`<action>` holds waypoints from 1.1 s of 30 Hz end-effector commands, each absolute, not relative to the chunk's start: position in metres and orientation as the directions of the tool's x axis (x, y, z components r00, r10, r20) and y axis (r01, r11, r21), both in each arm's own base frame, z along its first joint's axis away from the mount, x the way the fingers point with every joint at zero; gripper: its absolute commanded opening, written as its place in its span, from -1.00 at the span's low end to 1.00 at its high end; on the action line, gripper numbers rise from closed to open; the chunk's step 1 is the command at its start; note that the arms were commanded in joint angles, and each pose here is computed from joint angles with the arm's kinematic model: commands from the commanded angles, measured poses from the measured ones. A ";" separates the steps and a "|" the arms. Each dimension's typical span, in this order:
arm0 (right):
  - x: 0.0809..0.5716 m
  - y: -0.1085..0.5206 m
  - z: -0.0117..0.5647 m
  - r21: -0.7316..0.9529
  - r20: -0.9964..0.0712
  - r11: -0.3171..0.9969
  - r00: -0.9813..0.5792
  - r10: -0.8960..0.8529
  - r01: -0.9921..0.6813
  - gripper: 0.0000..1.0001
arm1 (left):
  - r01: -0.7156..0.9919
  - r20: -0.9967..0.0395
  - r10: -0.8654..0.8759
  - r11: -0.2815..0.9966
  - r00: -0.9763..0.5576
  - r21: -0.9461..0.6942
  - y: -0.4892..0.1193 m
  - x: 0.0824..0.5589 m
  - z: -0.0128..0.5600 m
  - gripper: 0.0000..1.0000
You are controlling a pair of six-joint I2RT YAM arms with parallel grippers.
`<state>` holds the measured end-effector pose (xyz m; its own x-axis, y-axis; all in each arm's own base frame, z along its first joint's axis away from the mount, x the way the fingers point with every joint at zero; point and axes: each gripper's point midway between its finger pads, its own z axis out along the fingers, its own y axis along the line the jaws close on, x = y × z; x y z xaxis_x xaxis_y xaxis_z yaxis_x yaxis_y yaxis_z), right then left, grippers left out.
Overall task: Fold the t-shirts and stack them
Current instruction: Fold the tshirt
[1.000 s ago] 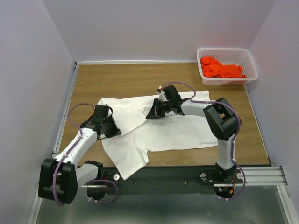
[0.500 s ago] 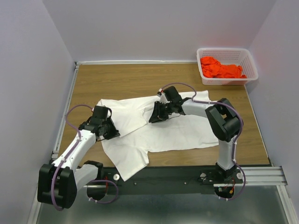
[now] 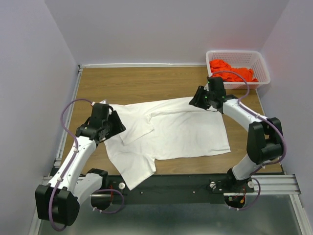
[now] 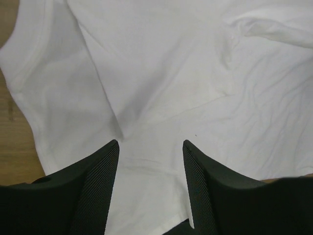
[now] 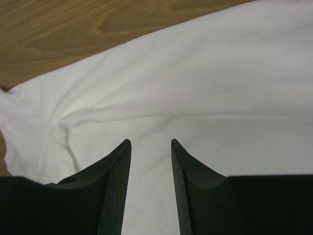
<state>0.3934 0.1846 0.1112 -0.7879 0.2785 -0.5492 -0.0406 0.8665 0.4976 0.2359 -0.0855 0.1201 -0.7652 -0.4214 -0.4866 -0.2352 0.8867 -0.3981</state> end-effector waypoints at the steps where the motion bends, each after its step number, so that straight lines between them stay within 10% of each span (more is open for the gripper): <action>1: 0.394 0.132 0.102 0.408 -0.559 0.907 -0.755 0.343 0.110 -0.08 | -0.073 -0.675 -0.308 0.933 -0.670 -0.353 -0.085 0.287 0.146 0.24; 21: 0.383 0.091 0.093 0.448 -0.461 0.841 -0.728 0.507 0.303 -0.03 | 0.634 -0.735 0.433 0.773 -0.521 0.007 -0.263 0.405 0.096 0.48; 33: 0.365 0.081 0.090 0.408 -0.493 0.866 -0.729 0.475 0.289 -0.03 | 0.784 -0.673 0.568 0.620 -0.474 -0.029 -0.314 0.406 0.058 0.04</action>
